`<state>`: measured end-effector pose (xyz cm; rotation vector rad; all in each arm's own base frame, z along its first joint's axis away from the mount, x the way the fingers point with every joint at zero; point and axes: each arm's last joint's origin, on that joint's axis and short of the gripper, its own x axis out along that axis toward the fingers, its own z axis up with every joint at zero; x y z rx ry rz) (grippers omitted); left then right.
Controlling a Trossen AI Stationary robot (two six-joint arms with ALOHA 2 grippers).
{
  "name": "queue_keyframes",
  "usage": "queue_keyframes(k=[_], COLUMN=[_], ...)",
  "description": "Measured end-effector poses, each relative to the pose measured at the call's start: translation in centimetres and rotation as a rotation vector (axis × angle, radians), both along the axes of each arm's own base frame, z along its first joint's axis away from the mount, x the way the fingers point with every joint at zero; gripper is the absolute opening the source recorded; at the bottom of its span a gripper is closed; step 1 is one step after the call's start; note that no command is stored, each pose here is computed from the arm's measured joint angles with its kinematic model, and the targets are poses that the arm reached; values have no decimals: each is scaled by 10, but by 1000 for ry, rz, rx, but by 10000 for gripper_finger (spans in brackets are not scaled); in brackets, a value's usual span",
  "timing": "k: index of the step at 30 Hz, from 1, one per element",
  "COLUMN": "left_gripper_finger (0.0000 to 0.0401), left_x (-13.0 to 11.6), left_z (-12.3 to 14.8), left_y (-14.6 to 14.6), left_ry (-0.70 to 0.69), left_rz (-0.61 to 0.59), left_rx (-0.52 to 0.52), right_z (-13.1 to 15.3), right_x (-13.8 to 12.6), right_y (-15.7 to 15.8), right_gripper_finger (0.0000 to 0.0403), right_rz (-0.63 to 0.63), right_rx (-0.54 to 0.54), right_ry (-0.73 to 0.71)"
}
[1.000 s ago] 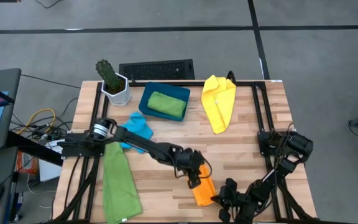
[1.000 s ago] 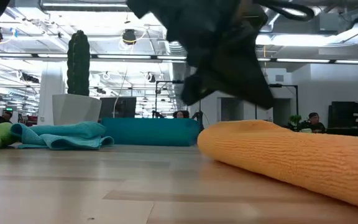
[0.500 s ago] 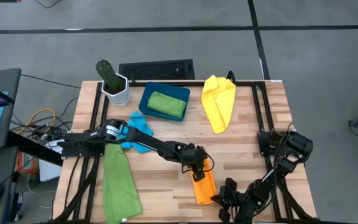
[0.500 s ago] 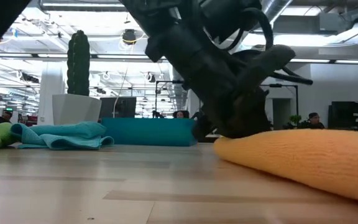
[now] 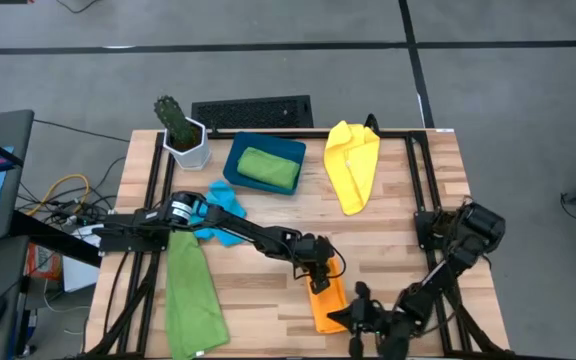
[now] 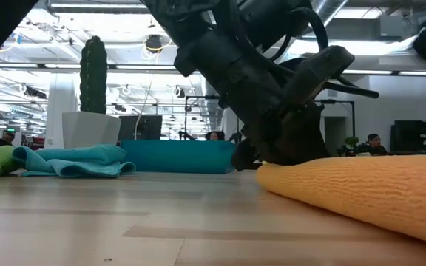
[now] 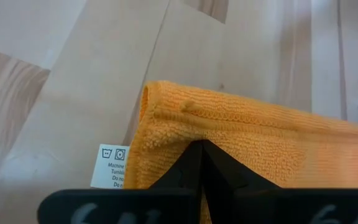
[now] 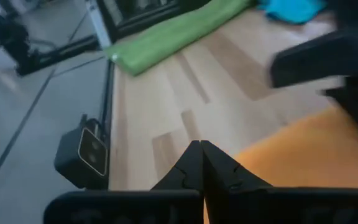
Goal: Fold microfiber towels
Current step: Fold the orange towel
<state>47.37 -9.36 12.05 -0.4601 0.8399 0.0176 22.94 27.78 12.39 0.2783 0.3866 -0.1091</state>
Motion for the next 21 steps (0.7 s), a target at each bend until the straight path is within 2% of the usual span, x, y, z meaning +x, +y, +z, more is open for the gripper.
queue_keyframes(k=[5, 8, 10, 15, 21], left_gripper_finger=[0, 0, 0, 0, 0], left_x=[0, 0, 0, 2, 6], left_z=[0, 0, 0, 8, 56], left_y=[1, 1, 2, 13, 40], left_ry=[-8, -8, -8, 12, -43], left_rz=[3, -1, -5, -38, -9], left_rx=[24, 30, 33, 46, 121], right_z=[-27, -59, -70, -74, -68], right_x=[23, 20, 16, 5, 8], right_y=[-1, 1, 5, 12, 7], right_gripper_finger=[19, 18, 17, 18, 15], right_rz=[74, 57, 18, -26, -11], right_rx=[55, 93, 115, 141, 138], right_ry=[-12, 35, 29, -1, 39])
